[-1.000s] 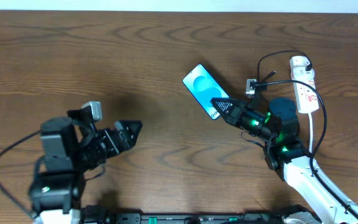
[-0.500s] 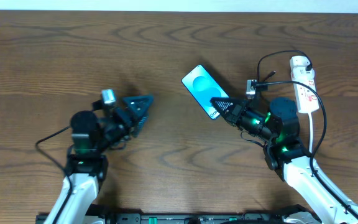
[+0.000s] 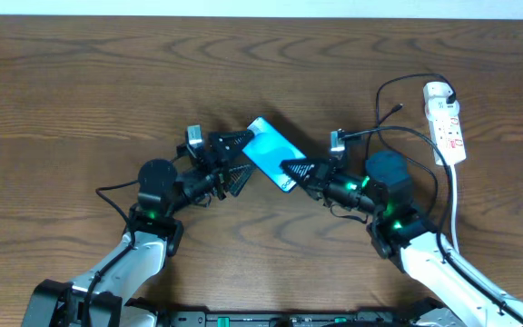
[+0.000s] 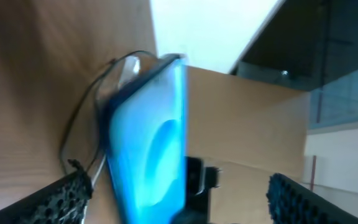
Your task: Plug charger to phone and switch on socket
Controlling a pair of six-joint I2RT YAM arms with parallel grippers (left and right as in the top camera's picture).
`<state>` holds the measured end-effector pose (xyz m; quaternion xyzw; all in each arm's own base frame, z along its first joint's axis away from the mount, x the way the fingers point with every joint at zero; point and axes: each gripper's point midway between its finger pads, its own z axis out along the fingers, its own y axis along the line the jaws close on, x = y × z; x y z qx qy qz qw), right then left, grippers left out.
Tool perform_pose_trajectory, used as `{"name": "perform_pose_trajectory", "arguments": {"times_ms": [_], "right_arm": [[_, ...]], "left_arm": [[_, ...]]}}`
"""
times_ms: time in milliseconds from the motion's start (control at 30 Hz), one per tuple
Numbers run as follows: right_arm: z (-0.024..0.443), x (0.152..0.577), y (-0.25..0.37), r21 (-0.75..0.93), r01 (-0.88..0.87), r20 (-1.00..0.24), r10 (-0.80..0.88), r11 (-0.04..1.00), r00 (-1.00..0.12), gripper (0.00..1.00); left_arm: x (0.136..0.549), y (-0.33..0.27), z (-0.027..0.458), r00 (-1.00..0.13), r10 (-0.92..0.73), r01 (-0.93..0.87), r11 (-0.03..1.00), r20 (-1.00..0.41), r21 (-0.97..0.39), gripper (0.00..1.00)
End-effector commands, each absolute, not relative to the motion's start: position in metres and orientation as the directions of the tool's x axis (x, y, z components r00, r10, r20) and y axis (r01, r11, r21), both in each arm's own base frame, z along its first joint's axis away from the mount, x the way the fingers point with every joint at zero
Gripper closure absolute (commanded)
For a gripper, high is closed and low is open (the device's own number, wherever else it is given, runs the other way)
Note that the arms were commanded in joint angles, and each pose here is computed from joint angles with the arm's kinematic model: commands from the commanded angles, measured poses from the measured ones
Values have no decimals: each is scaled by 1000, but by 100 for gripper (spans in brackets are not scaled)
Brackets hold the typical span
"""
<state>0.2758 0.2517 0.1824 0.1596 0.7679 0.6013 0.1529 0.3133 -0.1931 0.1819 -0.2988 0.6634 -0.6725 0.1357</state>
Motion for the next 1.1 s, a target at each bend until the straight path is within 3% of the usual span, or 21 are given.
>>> {"name": "perform_pose_trajectory", "arguments": {"times_ms": [0, 233, 700, 1067], "right_arm": [[189, 277, 260, 975, 116, 14, 472, 187, -881, 99], [187, 276, 267, 971, 170, 59, 518, 170, -853, 99], [176, 284, 260, 959, 204, 51, 587, 198, -808, 99], [175, 290, 255, 958, 206, 39, 620, 200, -784, 99]], "left_arm": [[319, -191, 192, -761, -588, -234, -145, 274, -961, 16], [315, -197, 192, -763, -567, -264, -162, 309, -951, 23], [305, -213, 192, -768, -520, -325, -186, 373, -927, 59], [299, -222, 192, -775, -492, -350, -188, 397, -918, 72]]}}
